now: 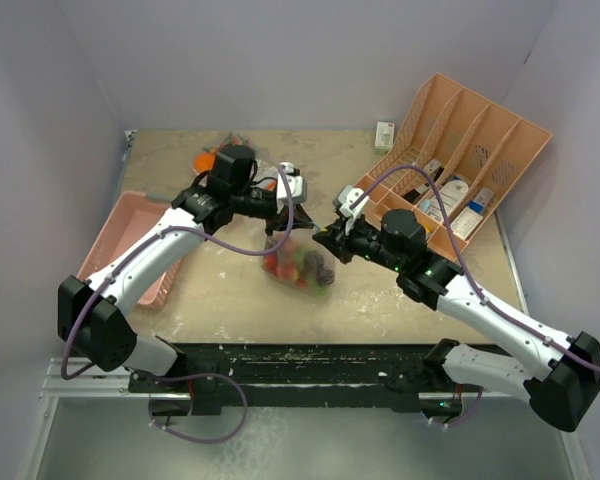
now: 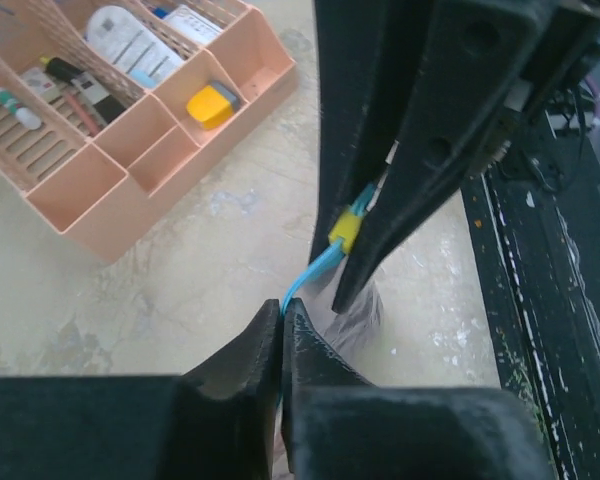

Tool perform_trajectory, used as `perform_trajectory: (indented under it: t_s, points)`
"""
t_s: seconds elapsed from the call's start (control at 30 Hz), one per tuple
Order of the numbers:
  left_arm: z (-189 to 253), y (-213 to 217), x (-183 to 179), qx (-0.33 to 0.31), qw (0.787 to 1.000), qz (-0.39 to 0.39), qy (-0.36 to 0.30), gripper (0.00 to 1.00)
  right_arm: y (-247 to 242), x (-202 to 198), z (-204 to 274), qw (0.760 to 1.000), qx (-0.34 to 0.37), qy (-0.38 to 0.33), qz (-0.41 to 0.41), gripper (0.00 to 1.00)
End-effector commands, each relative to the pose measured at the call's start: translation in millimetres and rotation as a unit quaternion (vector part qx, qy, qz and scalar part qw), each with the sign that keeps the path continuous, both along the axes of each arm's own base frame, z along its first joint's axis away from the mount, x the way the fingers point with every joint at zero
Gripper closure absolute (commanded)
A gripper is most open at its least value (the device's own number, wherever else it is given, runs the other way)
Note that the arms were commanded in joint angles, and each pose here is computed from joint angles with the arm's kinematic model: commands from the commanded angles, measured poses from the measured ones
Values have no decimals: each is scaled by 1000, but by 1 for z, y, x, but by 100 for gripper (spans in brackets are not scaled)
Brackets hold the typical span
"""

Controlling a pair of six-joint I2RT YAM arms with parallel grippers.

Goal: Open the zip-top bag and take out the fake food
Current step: Pick up the zipper food storage bag at the center of the board.

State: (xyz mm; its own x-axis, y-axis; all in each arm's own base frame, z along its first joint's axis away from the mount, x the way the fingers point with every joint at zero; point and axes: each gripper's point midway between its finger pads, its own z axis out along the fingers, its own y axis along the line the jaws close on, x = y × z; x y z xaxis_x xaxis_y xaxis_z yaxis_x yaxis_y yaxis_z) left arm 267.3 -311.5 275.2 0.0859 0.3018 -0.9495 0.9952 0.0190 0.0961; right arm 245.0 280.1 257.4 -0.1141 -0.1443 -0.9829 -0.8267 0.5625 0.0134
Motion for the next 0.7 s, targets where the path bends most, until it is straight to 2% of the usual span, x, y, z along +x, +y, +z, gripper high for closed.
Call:
perform_trajectory:
  t_s: [0.0,0.13,0.23,0.33,0.37,0.53,0.67]
  points:
    - [16,-3,-10,-17,999,-46,-8,100,3,-4,37,998,35,-43,17,100]
    - [18,-3,-13,-21,999,-47,1,100,1,-3,37,998,40,-41,7,97]
    - [21,-4,-13,-27,999,-41,11,100,-4,3,35,998,42,-39,-18,73]
    - [24,-4,-12,-34,999,-33,26,100,-9,3,30,998,47,-37,-29,64]
    - [26,-4,-12,-37,998,-33,31,100,-10,2,28,998,50,-37,-32,63]
    - [26,-5,-18,-43,997,-40,58,100,-15,-7,27,996,77,-44,-26,77]
    - [24,-4,-16,-41,997,-26,59,100,-8,-13,26,996,79,-42,-1,79]
